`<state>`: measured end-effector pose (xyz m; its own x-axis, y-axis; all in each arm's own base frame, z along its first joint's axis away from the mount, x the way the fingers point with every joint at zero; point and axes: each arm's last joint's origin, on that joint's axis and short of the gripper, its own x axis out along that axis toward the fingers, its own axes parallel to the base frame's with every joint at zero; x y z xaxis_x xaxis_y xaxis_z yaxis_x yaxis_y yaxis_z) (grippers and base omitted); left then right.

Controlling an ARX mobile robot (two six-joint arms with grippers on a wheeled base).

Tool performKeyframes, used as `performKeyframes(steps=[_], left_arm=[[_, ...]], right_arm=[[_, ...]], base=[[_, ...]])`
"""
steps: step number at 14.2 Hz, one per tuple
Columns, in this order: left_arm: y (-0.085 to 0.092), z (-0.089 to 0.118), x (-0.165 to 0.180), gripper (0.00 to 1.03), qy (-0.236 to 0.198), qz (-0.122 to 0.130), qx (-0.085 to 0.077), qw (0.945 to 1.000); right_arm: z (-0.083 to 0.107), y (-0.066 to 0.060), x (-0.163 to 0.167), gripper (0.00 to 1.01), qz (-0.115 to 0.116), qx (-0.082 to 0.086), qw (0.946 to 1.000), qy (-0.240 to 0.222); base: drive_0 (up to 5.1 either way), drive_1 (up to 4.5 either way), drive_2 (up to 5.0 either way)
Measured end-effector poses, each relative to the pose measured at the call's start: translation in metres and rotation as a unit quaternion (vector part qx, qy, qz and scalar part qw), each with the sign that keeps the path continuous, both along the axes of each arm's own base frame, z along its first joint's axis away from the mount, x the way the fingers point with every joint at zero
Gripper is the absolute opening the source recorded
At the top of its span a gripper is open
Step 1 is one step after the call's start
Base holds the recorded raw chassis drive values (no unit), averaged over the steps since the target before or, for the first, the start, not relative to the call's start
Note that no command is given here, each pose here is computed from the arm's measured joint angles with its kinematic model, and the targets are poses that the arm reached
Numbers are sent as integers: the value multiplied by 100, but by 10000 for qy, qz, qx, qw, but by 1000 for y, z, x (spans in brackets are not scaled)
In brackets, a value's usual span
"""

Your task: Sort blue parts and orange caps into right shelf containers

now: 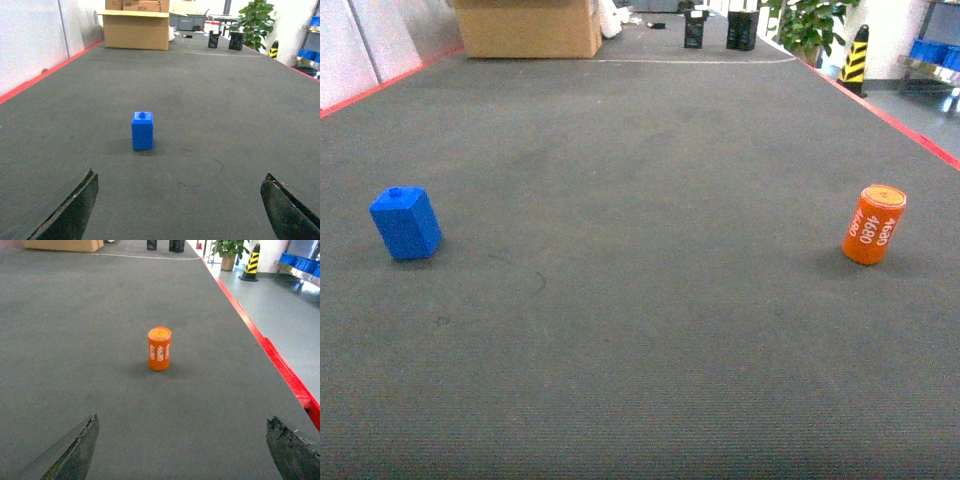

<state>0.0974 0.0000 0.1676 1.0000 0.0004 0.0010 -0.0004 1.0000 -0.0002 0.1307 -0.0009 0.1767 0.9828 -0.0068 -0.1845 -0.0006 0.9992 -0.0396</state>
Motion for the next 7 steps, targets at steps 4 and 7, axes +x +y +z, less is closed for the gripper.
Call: performKeyframes(steps=[4,7], left_arm=[[0,0,0,98,-2,2,0,10000],[0,0,0,98,-2,-2,0,10000]], right_arm=[[13,0,24,98,63,-19,9999,-82],[19,0,43,98,71,-61,9999,-105]], base=[[0,0,0],[0,0,0]])
